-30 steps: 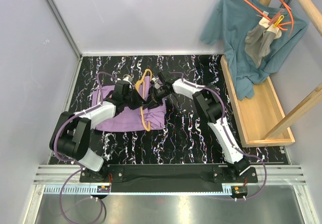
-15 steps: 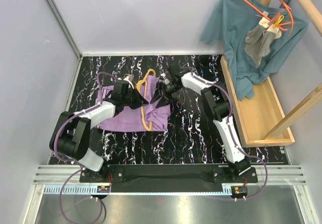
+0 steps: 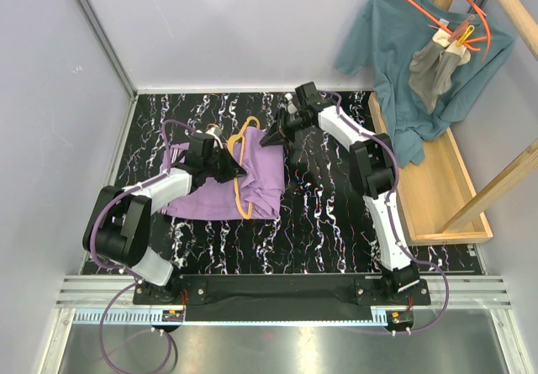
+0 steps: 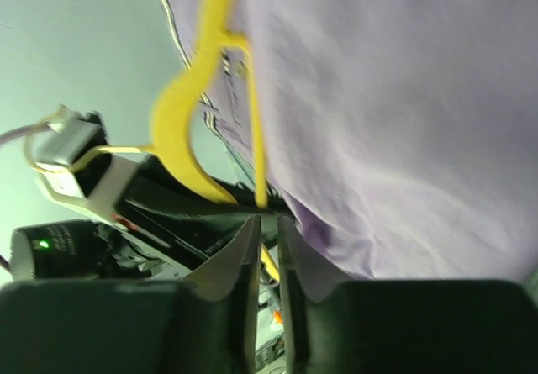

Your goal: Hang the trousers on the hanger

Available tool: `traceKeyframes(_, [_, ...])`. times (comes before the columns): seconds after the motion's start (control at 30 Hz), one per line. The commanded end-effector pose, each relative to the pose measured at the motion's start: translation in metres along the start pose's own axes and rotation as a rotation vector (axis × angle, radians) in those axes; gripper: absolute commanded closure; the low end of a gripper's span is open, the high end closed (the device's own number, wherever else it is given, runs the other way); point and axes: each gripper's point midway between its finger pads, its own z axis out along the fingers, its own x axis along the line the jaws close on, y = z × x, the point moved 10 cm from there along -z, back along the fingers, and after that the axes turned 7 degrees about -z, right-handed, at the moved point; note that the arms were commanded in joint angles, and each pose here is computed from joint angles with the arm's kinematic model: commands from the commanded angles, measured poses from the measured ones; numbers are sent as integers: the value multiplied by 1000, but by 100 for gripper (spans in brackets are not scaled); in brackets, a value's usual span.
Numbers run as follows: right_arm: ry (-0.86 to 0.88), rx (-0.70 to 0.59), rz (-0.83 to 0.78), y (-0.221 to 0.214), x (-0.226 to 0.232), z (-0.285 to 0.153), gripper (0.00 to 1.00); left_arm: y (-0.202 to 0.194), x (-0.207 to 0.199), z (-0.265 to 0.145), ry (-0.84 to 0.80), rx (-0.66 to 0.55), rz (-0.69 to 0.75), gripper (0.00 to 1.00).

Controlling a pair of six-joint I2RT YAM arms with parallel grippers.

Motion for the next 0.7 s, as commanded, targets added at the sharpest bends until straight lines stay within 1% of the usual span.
traceKeyframes(0.0, [39, -83, -38, 23, 22, 4, 82, 13, -22, -11, -86, -34, 31, 100])
traceKeyframes(0.03, [27, -96, -24, 27, 18, 9, 87, 13, -23, -12, -89, -35, 32, 100])
traceKeyframes(0.1, [52, -123, -6, 37, 14, 17, 90, 13, -25, -12, -94, -35, 33, 100])
traceKeyframes(0.13, [50, -136, 1, 39, 13, 21, 93, 12, -23, -12, -91, -33, 30, 100])
traceKeyframes(0.17, [54, -131, 20, 42, 4, 29, 95, 13, -25, -13, -95, -34, 30, 100])
traceKeyframes(0.2, [69, -134, 36, 45, 8, 34, 96, 13, -25, -13, -97, -34, 29, 100])
traceKeyframes(0.23, [59, -146, 37, 47, 7, 39, 97, 14, -26, -13, -100, -35, 30, 100])
traceKeyframes(0.27, [34, -123, 59, 44, -2, 53, 98, 14, -27, -14, -103, -36, 31, 100])
traceKeyframes(0.33, [45, -120, 29, 44, 7, 62, 98, 15, -30, -14, -113, -34, 36, 100])
traceKeyframes(0.37, [42, -96, 13, 39, 10, 76, 98, 15, -32, -13, -118, -31, 39, 100])
traceKeyframes(0.47, [34, -49, 20, 28, 6, 100, 98, 12, -49, -13, -155, -29, 94, 100])
traceKeyframes(0.5, [34, -34, 30, 26, 3, 103, 99, 10, -47, -16, -120, -31, 94, 100])
traceKeyframes(0.57, [17, -19, 25, 22, -2, 104, 99, 7, -49, -17, -143, -11, 110, 100])
traceKeyframes(0.6, [19, -13, 17, 21, -3, 101, 99, 6, -50, -18, -145, -11, 108, 100])
traceKeyframes(0.63, [27, -18, -6, 19, 7, 93, 99, 6, -51, -20, -151, -14, 106, 100])
traceKeyframes(0.67, [11, -12, -12, 17, 1, 90, 99, 5, -50, -21, -151, -17, 102, 100])
